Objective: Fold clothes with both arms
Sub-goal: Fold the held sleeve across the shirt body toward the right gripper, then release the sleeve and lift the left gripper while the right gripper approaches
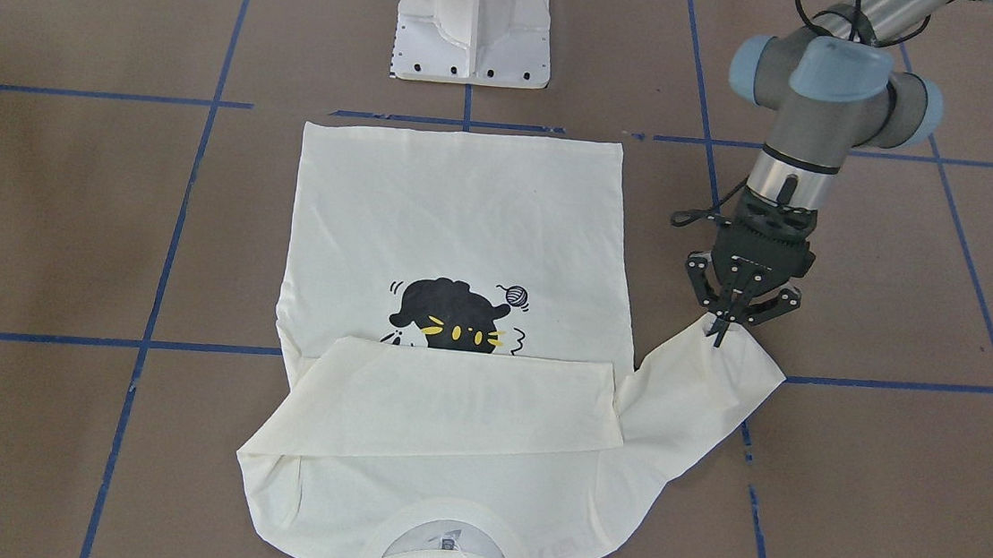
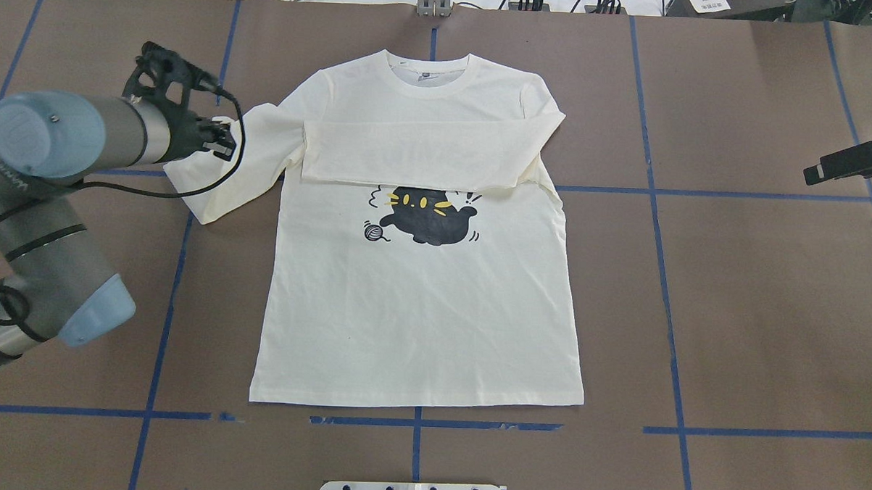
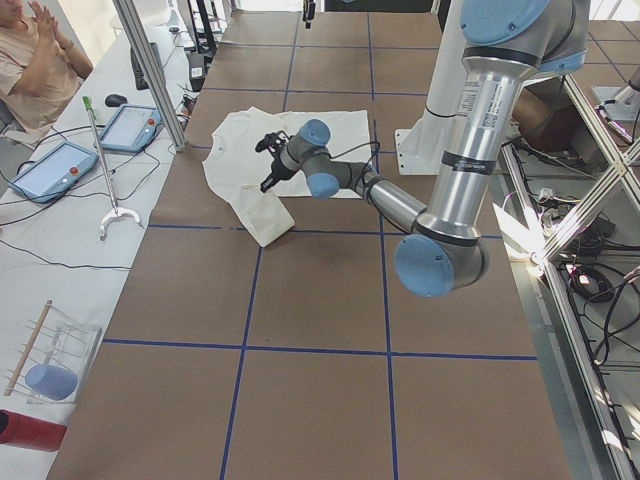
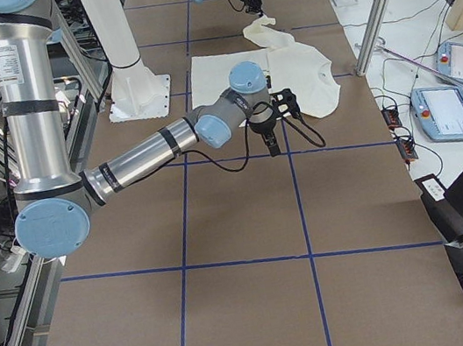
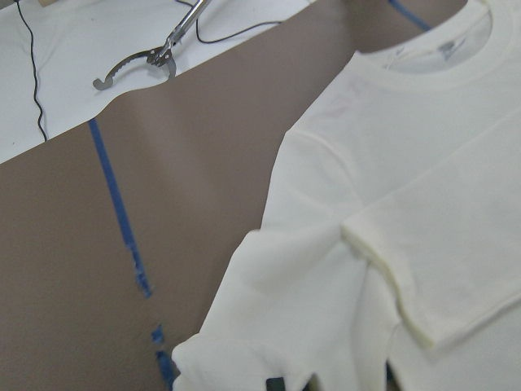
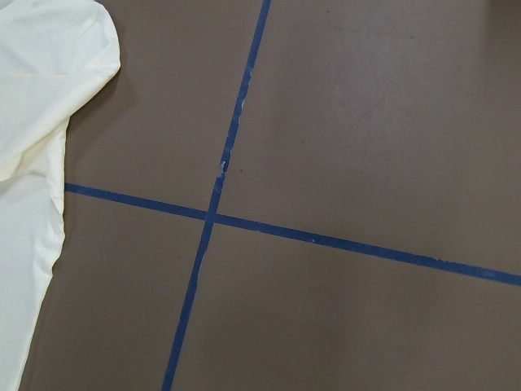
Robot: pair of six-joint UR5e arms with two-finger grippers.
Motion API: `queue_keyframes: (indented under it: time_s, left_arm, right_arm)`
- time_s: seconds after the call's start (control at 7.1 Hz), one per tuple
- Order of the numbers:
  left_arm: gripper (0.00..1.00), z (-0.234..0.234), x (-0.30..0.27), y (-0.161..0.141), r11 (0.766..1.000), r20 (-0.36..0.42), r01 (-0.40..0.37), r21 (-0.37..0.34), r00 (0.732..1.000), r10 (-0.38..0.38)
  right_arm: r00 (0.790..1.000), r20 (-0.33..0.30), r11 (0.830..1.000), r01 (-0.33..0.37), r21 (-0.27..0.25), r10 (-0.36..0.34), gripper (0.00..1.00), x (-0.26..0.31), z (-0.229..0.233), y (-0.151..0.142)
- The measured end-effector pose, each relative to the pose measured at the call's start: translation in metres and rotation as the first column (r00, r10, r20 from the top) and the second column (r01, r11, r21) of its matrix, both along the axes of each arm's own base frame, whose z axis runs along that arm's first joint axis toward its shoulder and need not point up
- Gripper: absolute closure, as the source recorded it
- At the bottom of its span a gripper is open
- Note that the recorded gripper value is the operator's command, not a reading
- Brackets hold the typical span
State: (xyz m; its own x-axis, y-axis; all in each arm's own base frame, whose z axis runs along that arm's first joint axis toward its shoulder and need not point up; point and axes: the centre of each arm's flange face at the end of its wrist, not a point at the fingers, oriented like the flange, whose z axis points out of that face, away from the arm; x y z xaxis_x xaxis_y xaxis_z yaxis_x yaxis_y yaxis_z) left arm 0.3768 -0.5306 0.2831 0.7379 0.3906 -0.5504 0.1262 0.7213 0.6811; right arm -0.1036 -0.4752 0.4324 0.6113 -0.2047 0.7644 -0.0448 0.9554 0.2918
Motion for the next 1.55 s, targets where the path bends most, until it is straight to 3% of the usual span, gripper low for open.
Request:
queue_keyframes:
  time_s: [0.42,0.56,0.84,0.99,1.13,1.55]
  left_arm:
    - [1.00,-0.216,0.096,-0.039,0.981,-0.107,0.085,-0.174,0.989,-0.105]
    - [1.00,-0.258,0.149,-0.027,0.977,-0.112,0.114,-0.183,0.984,-0.136]
    - [1.00,-0.269,0.232,0.000,0.973,-0.119,0.158,-0.171,0.977,-0.179]
    - [0.60,-0.263,0.254,0.009,0.972,-0.118,0.166,-0.168,0.975,-0.187]
    - [0.01,-0.260,0.264,0.014,0.972,-0.119,0.169,-0.166,0.975,-0.190]
    - [0.00,-0.254,0.269,0.020,0.974,-0.239,0.157,-0.163,0.952,-0.193]
  right_arm:
    - [1.000,0.004,1.000,-0.001,0.002,0.001,0.00,0.001,-0.002,0.001]
    - [1.000,0.005,1.000,-0.004,0.001,0.004,0.00,0.003,-0.002,0.001]
    - [1.000,0.003,1.000,-0.011,0.000,0.011,0.00,0.005,-0.001,0.001]
    - [1.000,0.002,1.000,-0.012,-0.001,0.012,0.00,0.006,-0.001,0.001]
    - [1.000,0.002,1.000,-0.013,-0.001,0.013,0.00,0.006,-0.001,0.001]
    - [1.000,0.003,1.000,-0.013,-0.002,0.013,0.00,0.005,-0.001,0.000]
